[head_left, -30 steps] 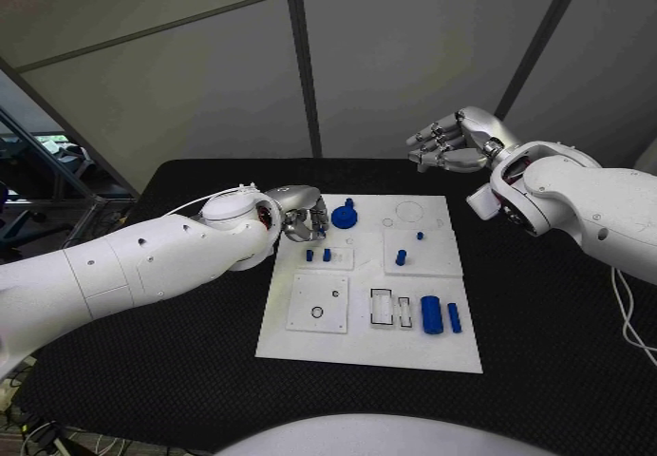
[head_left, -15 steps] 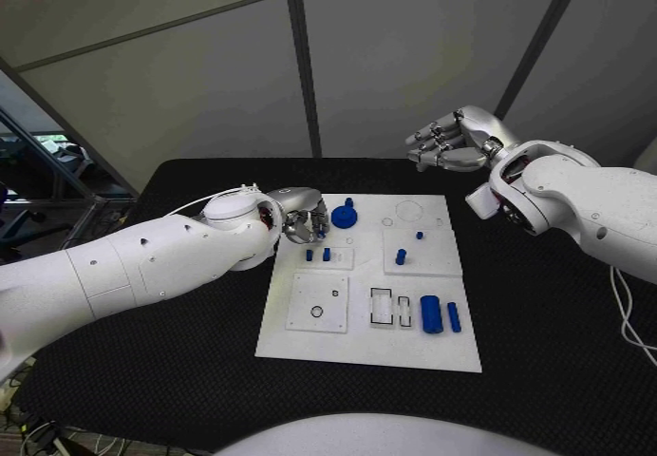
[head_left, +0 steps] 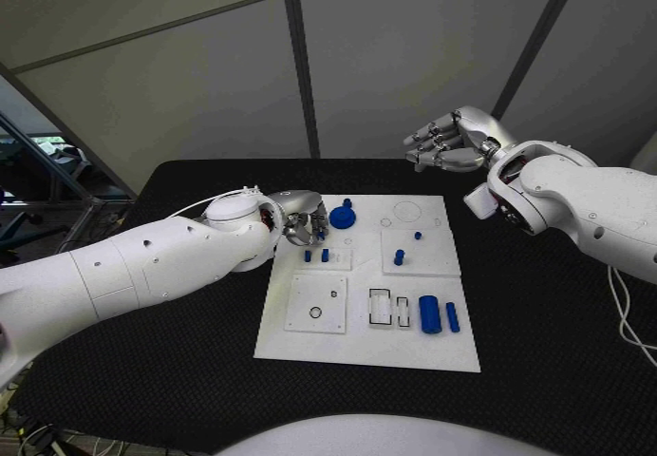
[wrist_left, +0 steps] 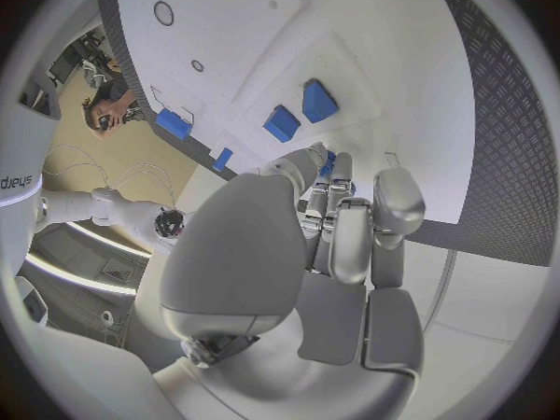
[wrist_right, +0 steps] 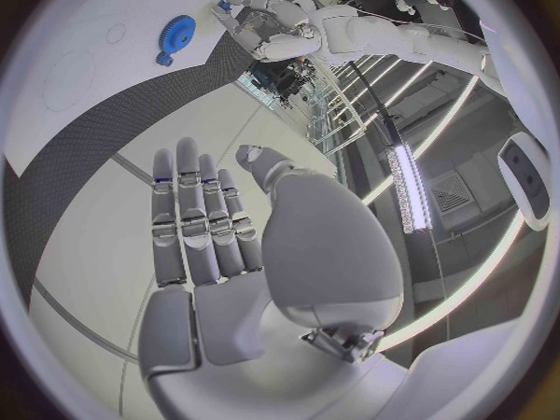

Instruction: Assemble the parts on the task board

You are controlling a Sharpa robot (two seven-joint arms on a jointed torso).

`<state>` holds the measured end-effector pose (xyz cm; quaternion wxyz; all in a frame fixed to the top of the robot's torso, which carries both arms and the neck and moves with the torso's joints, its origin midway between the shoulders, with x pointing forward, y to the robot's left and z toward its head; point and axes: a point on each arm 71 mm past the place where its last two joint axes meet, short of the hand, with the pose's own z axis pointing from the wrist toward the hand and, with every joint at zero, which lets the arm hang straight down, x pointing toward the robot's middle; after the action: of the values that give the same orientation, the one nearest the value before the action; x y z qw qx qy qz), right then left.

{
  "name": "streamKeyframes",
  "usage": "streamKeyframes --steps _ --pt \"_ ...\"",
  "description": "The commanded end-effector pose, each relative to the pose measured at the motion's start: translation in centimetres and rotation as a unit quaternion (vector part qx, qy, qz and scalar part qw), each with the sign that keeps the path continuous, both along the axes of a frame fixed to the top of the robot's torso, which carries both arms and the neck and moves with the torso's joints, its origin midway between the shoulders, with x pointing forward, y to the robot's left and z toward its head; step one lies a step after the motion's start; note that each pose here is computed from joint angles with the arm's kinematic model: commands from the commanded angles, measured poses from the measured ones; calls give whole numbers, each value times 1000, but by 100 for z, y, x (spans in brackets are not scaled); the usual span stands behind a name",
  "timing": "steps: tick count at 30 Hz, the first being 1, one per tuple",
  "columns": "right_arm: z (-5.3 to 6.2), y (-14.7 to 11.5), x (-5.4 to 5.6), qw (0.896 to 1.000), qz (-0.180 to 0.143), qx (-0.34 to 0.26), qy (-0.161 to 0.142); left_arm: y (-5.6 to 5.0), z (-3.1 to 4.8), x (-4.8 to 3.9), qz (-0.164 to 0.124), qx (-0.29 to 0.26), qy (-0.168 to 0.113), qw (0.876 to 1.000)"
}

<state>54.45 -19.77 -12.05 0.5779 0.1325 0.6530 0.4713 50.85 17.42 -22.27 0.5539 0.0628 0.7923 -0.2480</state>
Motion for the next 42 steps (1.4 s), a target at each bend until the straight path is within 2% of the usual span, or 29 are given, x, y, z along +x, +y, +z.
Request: streamKeyframes --steps 1,21,33,36,42 --pt "15 6 -3 1000 5 2 -2 -9 -7 0 -2 2 5 1000" --pt "11 -4 3 1000 4 1 -1 24 -22 13 5 6 11 1000" --pt "-8 -46 17 1000 -2 -11 3 118 -7 10 21 7 5 1000" --pt "-25 -71 24 999 -4 -37 -1 168 30 15 26 1 -5 1000" --pt "-128 -142 22 995 -11 -96 -5 311 212 68 41 -25 -37 998"
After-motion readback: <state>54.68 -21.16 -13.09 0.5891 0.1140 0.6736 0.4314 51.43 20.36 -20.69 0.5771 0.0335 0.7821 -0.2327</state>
